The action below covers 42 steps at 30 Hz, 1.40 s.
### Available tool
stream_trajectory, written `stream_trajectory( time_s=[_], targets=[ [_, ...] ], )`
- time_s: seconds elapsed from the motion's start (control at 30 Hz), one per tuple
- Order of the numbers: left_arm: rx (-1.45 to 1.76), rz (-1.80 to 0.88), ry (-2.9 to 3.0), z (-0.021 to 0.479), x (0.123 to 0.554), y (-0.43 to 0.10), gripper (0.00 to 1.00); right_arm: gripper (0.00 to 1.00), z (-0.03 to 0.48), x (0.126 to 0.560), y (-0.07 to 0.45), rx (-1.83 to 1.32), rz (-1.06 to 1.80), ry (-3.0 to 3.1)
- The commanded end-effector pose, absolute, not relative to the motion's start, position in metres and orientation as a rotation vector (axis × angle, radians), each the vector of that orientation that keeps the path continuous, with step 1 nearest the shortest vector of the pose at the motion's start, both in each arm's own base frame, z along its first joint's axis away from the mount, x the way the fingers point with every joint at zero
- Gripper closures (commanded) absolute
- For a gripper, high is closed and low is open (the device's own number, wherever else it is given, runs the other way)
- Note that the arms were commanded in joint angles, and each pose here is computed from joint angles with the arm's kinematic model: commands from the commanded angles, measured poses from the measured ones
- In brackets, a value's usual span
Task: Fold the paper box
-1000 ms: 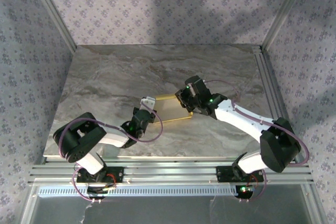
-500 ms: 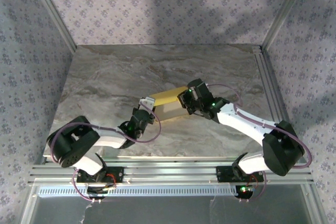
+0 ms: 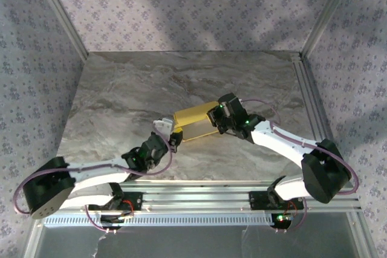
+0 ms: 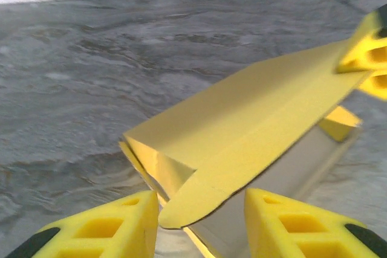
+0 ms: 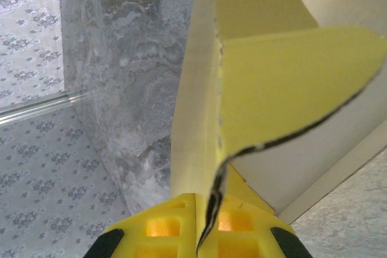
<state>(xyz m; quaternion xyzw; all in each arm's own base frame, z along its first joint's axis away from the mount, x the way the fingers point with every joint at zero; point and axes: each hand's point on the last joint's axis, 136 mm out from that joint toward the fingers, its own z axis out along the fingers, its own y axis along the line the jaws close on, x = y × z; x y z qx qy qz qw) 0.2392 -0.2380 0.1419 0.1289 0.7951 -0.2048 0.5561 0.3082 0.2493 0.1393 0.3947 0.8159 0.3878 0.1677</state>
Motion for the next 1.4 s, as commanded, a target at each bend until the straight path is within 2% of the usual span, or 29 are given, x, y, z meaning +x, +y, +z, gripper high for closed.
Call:
stream_trajectory(
  time_s=[0.0,0.2,0.4,0.5,0.73,1.0,1.37],
  targets=[
    [0.27,-0.653,1.916,0.152,0.216,-0.243,0.6,1.0,0.119,0.304,0.237,1.165,1.018,2.349],
    [0.141,-0.75,1.963,0.18,0.203,-0.219,0.6,1.0,0.115,0.298,0.236,1.162,1.034,2.351],
    [0.048,-0.964,2.125,0.168,0.212,-0.221,0.6,1.0,0.117,0.297,0.232,1.156,1.031,2.345],
    [-0.03,-1.109,2.113,0.177,0.22,-0.232,0.6,1.0,0.116,0.297,0.232,1.156,1.033,2.347],
    [-0.216,-1.233,2.23,0.166,0.232,-0.257,0.57,1.0,0.117,0.299,0.232,1.157,1.034,2.346],
    [-0.321,-1.165,2.234,0.168,0.247,-0.24,0.57,1.0,0.116,0.297,0.232,1.154,1.035,2.352],
    [-0.314,-1.21,2.245,0.163,0.263,-0.252,0.57,1.0,0.117,0.297,0.233,1.153,1.039,2.353]
  ],
)
